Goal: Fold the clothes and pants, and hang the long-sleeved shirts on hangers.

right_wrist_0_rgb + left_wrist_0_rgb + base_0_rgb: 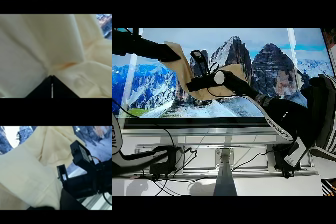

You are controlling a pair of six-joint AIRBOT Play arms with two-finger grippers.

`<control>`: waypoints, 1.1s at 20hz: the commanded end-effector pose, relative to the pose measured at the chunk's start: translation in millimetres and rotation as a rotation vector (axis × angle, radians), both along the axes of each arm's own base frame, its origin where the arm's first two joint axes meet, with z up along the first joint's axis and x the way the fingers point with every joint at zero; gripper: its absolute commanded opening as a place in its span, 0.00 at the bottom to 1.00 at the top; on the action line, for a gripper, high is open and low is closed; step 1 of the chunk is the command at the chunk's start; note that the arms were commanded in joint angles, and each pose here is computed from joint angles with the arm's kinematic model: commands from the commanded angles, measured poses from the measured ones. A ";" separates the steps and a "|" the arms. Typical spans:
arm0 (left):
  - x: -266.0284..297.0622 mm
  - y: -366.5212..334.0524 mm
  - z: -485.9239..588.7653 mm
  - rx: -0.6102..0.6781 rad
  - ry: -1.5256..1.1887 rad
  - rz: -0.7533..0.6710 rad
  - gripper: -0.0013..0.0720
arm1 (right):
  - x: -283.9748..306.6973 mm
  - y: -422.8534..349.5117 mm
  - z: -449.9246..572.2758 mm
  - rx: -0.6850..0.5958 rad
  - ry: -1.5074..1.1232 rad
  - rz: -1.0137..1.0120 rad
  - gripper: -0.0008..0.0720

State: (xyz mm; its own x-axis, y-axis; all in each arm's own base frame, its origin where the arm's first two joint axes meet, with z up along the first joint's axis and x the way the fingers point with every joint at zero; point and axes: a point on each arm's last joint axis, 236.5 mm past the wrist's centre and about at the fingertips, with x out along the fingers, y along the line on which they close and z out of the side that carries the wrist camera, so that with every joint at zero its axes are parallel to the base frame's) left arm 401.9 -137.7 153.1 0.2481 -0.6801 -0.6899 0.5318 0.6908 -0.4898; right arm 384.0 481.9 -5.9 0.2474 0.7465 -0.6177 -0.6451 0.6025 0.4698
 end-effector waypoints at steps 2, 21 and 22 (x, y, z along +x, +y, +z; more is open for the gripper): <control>12.2 -36.0 -19.5 -0.010 0.003 -0.037 0.03 | 50.9 -86.2 -2.7 -0.205 -0.090 -0.016 0.03; 61.4 -189.0 -115.2 0.136 -0.248 -0.103 0.97 | 79.6 -443.2 -60.2 -0.288 0.461 -0.428 0.03; 64.2 -169.8 -119.5 0.204 -0.248 -0.100 0.96 | 70.6 -423.8 -66.0 -0.191 0.515 -0.375 0.04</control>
